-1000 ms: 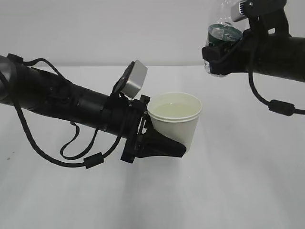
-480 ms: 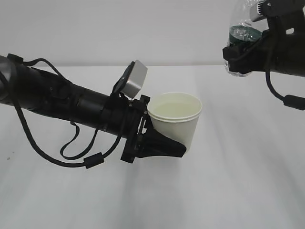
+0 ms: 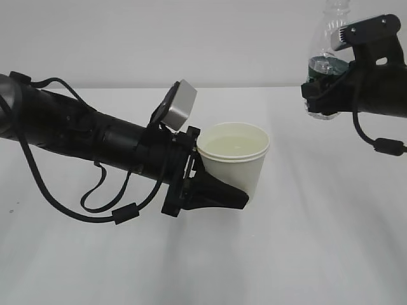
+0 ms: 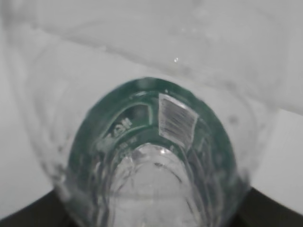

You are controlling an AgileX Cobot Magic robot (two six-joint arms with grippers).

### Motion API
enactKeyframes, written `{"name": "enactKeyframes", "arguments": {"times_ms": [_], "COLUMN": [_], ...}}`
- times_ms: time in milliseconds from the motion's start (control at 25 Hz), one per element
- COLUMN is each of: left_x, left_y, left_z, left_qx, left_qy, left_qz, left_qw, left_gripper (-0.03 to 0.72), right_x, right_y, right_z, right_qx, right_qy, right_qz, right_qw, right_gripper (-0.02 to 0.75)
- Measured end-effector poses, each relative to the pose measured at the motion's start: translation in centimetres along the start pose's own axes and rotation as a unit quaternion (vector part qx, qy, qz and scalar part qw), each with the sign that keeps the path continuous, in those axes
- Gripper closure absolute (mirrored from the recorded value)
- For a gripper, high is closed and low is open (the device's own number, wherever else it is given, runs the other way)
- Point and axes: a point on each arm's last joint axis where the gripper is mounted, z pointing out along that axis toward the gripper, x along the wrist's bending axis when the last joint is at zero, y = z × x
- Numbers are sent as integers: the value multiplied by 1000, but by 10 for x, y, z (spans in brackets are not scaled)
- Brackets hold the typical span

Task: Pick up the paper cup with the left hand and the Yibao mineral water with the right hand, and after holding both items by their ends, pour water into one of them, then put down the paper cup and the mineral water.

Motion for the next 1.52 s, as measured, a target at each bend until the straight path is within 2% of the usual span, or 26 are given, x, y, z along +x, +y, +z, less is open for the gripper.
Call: {"name": "enactKeyframes", "arguments": {"times_ms": [320,560,1320,1520], "left_x": [0,0,0,0], "left_y": [0,0,0,0], "left_z": [0,0,0,0], "left_qx": [0,0,-1,-1], "left_qy": [0,0,1,1], "left_qz": [0,0,0,0], "left_qw": [1000,1000,1000,1000], "left_gripper": [261,261,261,261], "right_x": [-2,-11,-24,-25], "right_y": [-17,-33,-64,-66], "right_z": [15,11,-8,-7], "right_qx": [6,-23,-53,-53], "right_qy": [6,-25,-144,-151], "right_qz": [0,33,73,72], "right_qw": [1000,999,985,984], "right_gripper": [346,350,352,352]}}
